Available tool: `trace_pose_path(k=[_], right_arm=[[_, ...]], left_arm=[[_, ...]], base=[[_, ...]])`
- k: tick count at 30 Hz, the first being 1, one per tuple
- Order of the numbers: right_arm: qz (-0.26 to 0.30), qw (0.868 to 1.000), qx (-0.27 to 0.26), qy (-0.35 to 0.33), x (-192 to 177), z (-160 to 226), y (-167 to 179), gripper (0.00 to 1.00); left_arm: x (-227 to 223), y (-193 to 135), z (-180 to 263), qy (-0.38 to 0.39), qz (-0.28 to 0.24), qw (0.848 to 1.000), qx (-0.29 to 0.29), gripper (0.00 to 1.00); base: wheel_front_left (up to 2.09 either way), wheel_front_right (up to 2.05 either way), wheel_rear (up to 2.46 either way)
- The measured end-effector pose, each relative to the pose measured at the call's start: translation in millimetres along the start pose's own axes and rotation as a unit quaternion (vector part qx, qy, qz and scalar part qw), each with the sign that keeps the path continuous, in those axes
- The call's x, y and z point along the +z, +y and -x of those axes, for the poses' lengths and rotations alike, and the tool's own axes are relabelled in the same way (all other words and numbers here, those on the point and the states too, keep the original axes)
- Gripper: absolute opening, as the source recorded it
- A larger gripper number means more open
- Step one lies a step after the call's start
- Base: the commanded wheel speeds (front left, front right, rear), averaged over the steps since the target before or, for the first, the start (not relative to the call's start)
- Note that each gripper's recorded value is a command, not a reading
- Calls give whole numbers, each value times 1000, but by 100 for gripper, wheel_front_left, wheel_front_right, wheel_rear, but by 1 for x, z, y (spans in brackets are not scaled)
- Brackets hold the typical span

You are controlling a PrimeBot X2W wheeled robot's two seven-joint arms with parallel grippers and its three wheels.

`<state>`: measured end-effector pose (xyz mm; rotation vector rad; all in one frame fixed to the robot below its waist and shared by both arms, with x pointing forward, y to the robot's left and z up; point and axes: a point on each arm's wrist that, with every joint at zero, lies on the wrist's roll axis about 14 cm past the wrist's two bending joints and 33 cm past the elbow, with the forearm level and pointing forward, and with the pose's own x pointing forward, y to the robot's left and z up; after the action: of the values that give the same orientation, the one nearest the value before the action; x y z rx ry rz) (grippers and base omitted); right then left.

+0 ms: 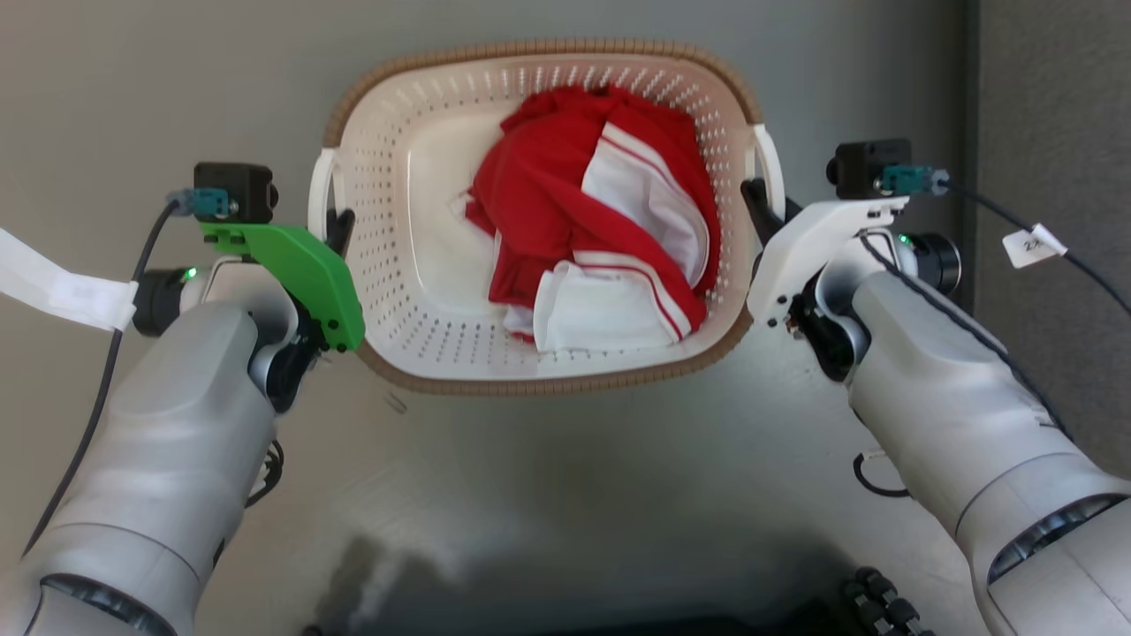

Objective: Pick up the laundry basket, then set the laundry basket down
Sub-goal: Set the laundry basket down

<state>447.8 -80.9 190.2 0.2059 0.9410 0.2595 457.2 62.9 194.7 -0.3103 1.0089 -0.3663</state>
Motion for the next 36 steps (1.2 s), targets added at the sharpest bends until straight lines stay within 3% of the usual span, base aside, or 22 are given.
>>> trace_pose_path(k=[17, 36], right_arm=[[-17, 999, -14, 38, -46, -29, -19, 0], [-18, 999, -9, 41, -52, -31, -18, 0]], left_arm=[[-42, 14, -33, 19, -5, 1000, 3, 0], [-50, 16, -34, 26, -7, 1000, 7, 0]], base=[[0, 0, 0], [0, 0, 0]])
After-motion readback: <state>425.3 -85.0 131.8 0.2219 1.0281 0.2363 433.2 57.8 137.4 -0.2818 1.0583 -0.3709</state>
